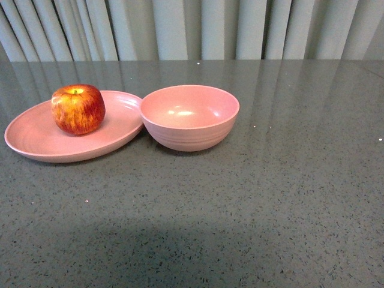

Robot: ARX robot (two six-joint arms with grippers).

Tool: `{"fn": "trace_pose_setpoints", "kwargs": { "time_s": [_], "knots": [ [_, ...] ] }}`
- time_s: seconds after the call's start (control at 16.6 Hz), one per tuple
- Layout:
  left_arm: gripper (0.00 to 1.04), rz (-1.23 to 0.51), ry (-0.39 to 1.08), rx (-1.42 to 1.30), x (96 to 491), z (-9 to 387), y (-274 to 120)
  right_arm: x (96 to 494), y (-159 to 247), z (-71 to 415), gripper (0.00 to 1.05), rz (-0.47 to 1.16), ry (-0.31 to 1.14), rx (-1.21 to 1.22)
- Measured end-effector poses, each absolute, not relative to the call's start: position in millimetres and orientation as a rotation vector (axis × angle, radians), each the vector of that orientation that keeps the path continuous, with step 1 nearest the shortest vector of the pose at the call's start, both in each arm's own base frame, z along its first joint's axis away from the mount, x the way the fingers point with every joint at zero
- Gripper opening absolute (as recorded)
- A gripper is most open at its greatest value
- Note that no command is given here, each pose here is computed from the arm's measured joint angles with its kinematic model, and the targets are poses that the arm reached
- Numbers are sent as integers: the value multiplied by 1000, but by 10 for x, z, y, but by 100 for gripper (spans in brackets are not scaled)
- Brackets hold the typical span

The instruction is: Move apple from plate to bowl

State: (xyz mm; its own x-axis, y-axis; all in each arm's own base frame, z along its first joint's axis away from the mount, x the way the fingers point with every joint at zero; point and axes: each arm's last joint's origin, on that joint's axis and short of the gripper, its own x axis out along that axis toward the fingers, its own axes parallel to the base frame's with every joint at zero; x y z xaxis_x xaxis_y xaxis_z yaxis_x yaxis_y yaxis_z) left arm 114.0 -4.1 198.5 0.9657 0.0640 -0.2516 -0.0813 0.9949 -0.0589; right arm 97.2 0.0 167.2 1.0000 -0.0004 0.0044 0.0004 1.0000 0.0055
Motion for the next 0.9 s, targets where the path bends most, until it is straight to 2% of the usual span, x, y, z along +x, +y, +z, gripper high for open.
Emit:
{"fn": "trace_pose_setpoints", "kwargs": {
  "time_s": [0.18, 0.3, 0.48, 0.9],
  "knots": [
    [98, -34, 135, -49, 1455, 2443, -75, 972, 0, 1672, 98, 0, -4, 6],
    [98, -106, 110, -9, 1774, 2688, -145, 972, 0, 1672, 98, 0, -4, 6],
    [98, -207, 226, 25, 2316, 2734, -247, 972, 0, 1672, 98, 0, -4, 6],
    [98, -225, 450, 48, 3273, 2668, -367, 972, 0, 1672, 98, 0, -4, 6]
  ]
}}
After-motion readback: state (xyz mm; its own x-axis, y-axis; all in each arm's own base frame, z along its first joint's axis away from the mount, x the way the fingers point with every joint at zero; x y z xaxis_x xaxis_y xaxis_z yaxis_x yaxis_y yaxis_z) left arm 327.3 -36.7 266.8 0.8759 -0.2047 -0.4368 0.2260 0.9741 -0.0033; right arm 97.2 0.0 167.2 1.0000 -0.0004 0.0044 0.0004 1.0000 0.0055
